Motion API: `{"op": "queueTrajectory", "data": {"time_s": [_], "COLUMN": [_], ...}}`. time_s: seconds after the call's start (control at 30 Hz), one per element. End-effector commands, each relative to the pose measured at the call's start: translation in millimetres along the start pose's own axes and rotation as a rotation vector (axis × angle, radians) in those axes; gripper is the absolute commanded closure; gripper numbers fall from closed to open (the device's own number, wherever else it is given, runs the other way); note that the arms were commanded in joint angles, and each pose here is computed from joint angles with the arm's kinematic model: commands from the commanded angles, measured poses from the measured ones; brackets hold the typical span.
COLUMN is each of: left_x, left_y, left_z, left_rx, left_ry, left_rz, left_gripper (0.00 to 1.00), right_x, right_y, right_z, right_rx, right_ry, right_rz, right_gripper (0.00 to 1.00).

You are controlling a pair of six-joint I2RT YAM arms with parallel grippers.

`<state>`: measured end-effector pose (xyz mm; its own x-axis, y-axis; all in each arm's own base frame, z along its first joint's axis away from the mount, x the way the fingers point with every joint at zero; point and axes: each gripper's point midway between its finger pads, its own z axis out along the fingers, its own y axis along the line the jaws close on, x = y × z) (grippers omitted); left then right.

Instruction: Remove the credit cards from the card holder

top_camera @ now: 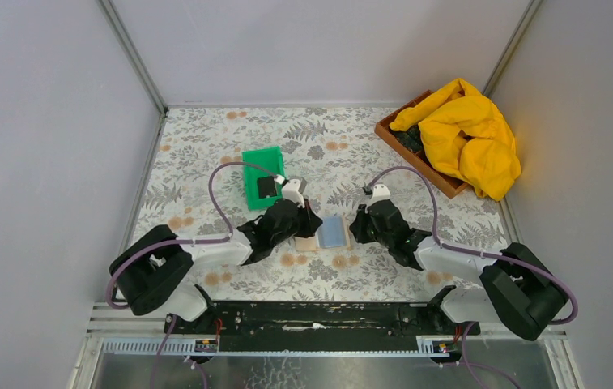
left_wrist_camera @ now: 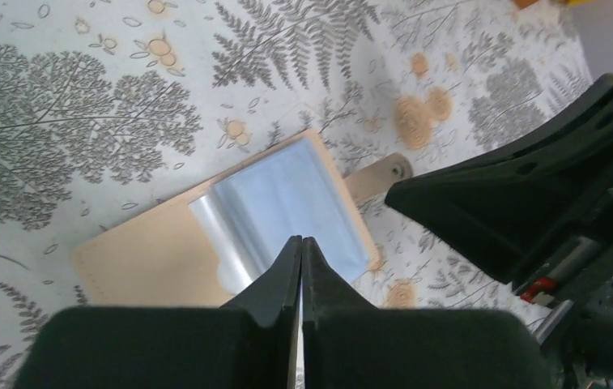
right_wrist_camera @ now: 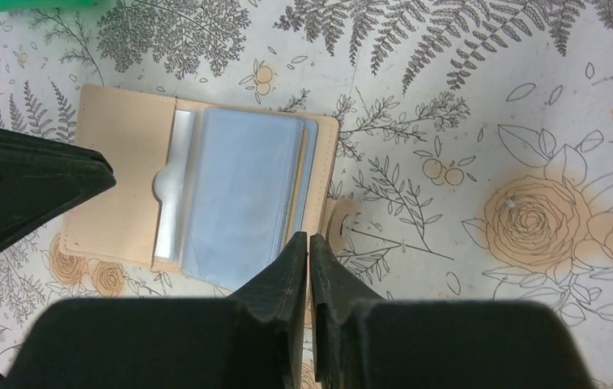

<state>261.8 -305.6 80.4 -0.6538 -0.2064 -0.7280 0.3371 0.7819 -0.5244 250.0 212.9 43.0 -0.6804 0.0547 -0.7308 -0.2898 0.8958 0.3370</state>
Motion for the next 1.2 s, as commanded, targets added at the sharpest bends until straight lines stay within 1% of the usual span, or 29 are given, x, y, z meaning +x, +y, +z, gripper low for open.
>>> {"op": "queueTrajectory", "data": {"time_s": [0.0,0.03,0.1,0.13,0.17,0.2,0.27,0.3,0.33,0.4,0.53,0.57,0.67,0.93,1.17], "left_x": [11,10,9,9,9,10,13,15,17,18,17,18,22,41,49], "left_y": [13,11,12,12,12,12,15,17,19,22,33,35,38,46,49], "left_z": [-2,-1,1,1,1,1,1,0,1,1,1,1,4,16,20], "left_rx": [0.019,0.042,0.053,0.061,0.076,0.092,0.117,0.118,0.114,0.104,0.047,0.039,0.025,0.001,-0.012], "left_ry": [0.095,0.105,0.109,0.107,0.102,0.099,0.100,0.101,0.106,0.117,0.113,0.117,0.135,0.212,0.245], "left_rz": [0.017,0.023,0.021,0.011,-0.004,-0.026,-0.063,-0.068,-0.066,-0.049,-0.032,-0.030,-0.031,-0.050,-0.065], "left_gripper": [0.97,0.86,0.56,0.45,0.39,0.36,0.35,0.35,0.37,0.47,0.73,0.78,0.99,1.00,1.00], "right_x": [-21,-21,-22,-21,-20,-19,-14,-12,-11,-8,-2,-1,-1,0,2], "right_y": [13,16,20,20,19,19,21,23,25,26,28,28,29,33,40], "right_z": [5,5,3,4,4,6,9,11,12,16,21,21,22,21,22], "right_rx": [-0.055,-0.070,-0.089,-0.090,-0.086,-0.086,-0.098,-0.112,-0.119,-0.126,-0.133,-0.135,-0.138,-0.160,-0.192], "right_ry": [-0.066,-0.062,-0.064,-0.065,-0.062,-0.056,-0.037,-0.030,-0.024,-0.006,0.023,0.025,0.028,0.037,0.057], "right_rz": [-0.018,-0.024,-0.027,-0.028,-0.029,-0.029,-0.023,-0.018,-0.013,-0.004,0.002,0.003,0.002,0.000,0.003], "right_gripper": [0.89,0.87,0.82,0.79,0.77,0.74,0.69,0.68,0.68,0.70,0.76,0.77,0.80,0.81,0.81]}}
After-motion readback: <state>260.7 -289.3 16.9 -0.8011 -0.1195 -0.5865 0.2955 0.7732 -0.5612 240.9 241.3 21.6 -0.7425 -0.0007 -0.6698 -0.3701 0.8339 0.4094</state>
